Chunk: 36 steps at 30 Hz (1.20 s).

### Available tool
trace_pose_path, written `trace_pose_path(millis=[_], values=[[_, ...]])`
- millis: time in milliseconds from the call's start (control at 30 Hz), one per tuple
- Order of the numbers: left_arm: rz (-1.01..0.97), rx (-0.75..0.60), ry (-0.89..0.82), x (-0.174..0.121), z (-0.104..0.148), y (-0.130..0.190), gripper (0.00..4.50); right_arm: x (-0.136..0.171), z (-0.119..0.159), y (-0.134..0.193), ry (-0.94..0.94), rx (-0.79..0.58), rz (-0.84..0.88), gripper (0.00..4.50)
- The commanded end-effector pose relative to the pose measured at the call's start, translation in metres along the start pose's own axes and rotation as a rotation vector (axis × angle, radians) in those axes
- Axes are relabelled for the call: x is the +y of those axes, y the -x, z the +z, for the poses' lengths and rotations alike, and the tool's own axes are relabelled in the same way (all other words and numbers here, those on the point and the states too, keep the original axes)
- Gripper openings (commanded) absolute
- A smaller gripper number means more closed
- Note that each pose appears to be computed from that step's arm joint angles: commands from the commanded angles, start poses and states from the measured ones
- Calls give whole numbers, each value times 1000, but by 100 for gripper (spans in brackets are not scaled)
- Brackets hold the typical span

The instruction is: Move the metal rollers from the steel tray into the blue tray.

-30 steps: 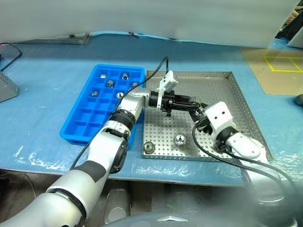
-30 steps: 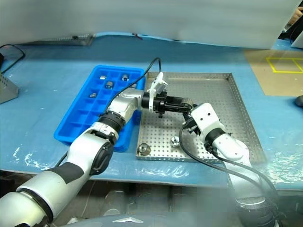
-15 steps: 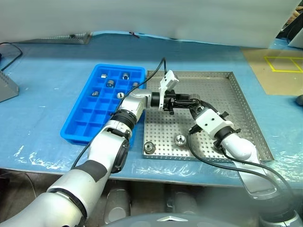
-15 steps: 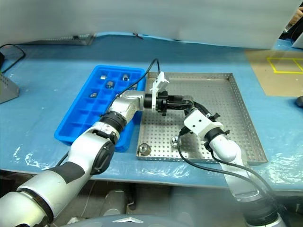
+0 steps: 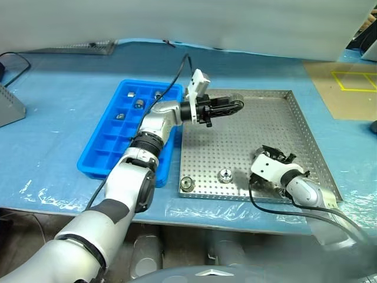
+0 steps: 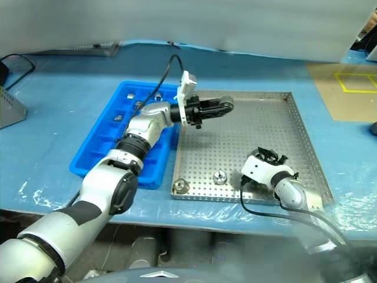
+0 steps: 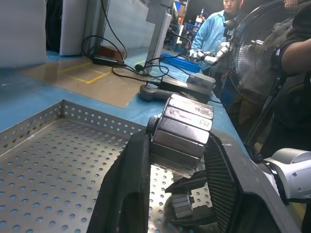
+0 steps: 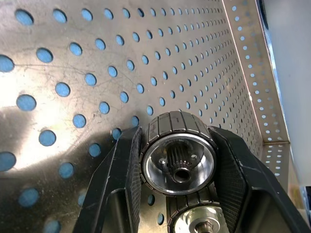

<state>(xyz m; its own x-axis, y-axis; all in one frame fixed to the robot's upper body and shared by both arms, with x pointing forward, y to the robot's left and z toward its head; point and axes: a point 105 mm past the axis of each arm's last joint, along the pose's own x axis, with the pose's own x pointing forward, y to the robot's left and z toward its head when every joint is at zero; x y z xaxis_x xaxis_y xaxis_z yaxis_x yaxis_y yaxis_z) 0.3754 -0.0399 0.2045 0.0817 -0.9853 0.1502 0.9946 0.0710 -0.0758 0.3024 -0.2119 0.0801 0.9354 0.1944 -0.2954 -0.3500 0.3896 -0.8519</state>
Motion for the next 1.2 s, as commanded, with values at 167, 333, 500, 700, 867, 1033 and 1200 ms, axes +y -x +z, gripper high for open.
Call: trace_pose_path(millis=[167,333,500,700,867,1033,1200], values=[[-7,-17,-51,-3,11,3,123,-31,22,-7,-98,-81,-106,164],[-48,75,-135,-10,-5,5,123,-36,32,-9,-277,-111,-111,164],[-52,225,-318,-6,-20,16,123,-23,24,-6,-307,-68,-56,164],[-100,343,-417,-10,-47,22,123,-11,19,-4,-326,-44,-37,164],[-81,340,-436,-6,-42,22,123,-1,20,-3,-359,-37,-9,164],[8,326,-434,10,-17,42,123,-1,26,-3,-451,-52,-21,164],[62,363,-445,17,-17,74,123,2,38,-6,-628,-104,11,164]])
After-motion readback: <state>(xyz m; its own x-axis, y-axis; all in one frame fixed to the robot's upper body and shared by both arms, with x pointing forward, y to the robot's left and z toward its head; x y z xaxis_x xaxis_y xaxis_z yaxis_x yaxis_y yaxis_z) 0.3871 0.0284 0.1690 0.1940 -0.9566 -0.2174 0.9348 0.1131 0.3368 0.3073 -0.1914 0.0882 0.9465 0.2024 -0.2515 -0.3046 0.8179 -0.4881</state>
